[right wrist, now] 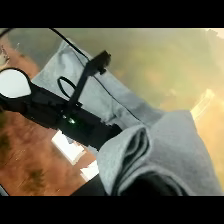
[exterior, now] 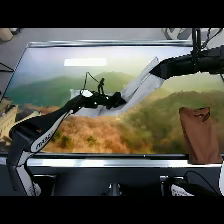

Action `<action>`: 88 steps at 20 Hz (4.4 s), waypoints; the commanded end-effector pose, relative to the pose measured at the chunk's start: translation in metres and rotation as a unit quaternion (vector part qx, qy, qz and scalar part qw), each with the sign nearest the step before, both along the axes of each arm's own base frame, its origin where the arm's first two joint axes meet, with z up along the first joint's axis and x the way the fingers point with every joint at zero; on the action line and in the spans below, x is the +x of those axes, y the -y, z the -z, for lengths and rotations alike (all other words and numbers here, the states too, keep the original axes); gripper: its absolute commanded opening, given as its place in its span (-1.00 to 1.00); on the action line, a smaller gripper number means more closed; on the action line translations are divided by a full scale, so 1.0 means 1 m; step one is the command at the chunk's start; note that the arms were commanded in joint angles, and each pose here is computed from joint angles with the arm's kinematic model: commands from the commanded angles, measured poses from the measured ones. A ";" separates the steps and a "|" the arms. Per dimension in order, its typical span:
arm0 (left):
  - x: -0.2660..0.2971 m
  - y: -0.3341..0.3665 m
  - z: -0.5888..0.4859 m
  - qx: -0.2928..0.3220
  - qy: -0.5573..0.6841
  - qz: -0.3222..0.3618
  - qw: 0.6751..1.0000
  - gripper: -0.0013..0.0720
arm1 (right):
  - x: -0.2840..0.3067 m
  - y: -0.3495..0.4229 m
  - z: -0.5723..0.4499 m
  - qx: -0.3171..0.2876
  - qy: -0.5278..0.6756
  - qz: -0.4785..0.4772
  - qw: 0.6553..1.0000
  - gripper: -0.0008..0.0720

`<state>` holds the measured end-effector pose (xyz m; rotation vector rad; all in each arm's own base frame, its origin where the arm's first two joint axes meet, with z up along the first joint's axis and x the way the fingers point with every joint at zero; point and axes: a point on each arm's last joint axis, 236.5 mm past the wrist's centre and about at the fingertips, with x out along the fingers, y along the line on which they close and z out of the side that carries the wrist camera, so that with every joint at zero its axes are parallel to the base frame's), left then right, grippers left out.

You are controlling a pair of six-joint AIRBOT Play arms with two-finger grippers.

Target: Fold the shirts.

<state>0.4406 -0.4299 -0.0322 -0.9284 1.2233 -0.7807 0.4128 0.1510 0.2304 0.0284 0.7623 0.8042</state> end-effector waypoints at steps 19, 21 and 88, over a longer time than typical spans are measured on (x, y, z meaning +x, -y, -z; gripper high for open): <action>0.003 -0.350 -0.320 0.167 0.340 -0.173 0.909 -0.87 | 0.041 -0.262 0.170 0.156 -0.111 -0.081 0.978 0.91; -0.002 -0.352 -0.313 0.191 0.343 -0.156 0.907 -0.87 | 0.053 -0.181 0.172 0.067 -0.119 -0.067 0.988 0.91; -0.011 -0.317 -0.298 0.223 0.376 -0.082 0.896 -0.87 | -0.237 0.383 0.239 -0.178 -0.424 0.413 0.786 0.93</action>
